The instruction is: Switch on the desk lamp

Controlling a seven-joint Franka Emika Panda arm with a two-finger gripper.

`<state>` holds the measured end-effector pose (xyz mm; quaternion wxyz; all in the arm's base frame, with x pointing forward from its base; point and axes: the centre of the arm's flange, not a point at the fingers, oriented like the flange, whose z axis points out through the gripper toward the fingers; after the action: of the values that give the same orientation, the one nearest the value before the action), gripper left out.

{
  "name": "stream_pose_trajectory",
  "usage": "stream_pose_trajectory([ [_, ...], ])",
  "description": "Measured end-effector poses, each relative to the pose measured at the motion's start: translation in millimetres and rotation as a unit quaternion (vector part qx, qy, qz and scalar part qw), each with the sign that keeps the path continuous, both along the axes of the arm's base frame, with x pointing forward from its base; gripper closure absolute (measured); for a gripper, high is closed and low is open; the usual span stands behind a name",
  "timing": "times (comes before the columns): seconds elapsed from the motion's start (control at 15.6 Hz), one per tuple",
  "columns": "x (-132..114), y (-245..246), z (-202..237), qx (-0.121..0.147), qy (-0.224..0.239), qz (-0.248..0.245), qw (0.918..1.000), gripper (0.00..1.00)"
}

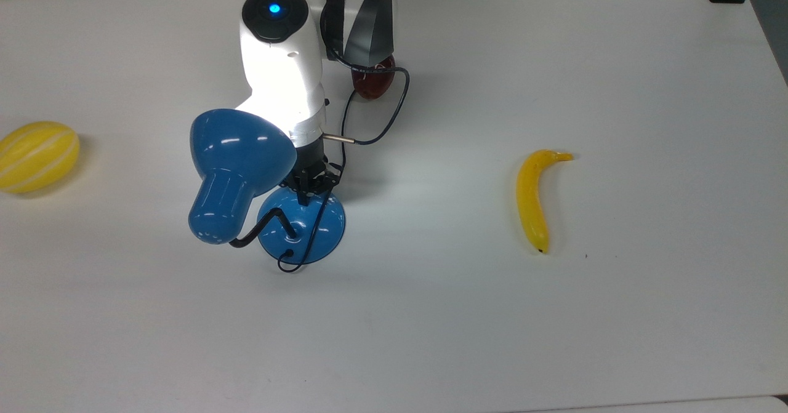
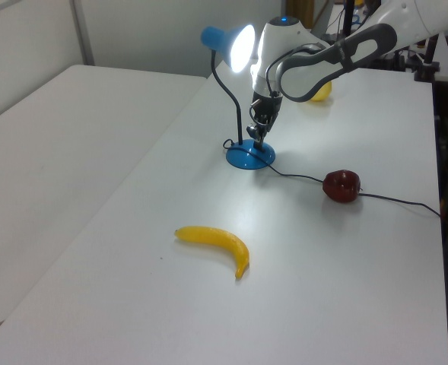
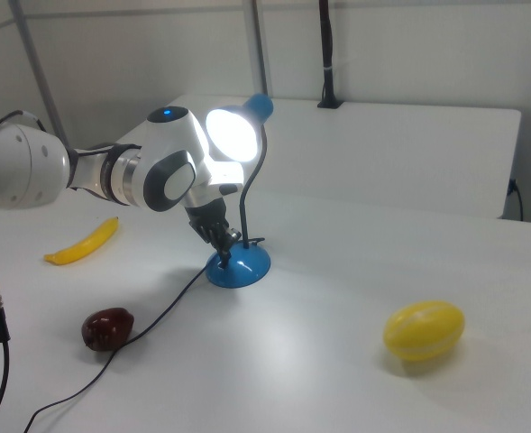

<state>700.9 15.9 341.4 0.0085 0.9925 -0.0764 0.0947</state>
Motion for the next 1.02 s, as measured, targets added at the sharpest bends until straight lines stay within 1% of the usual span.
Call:
stream_pose_trajectory([
  [0.38,-0.5,1.7,3.6,0.001,-0.005,-0.006,1.0,0.99],
  [0.58,-12.6,-0.6,28.1,0.007,-0.016,-0.01,0.9998,0.99],
  [0.64,-26.5,-2.8,48.6,0.012,-0.02,-0.016,0.9996,0.99],
  [0.7,-37.5,-4.2,61.6,0.016,-0.014,-0.02,0.9996,0.99],
  [0.9,-79.3,-14.5,112.2,0.029,0.045,-0.029,0.9982,0.99],
  [1.02,-105.2,-28.0,149.0,0.037,0.067,-0.037,0.9964,0.94],
])
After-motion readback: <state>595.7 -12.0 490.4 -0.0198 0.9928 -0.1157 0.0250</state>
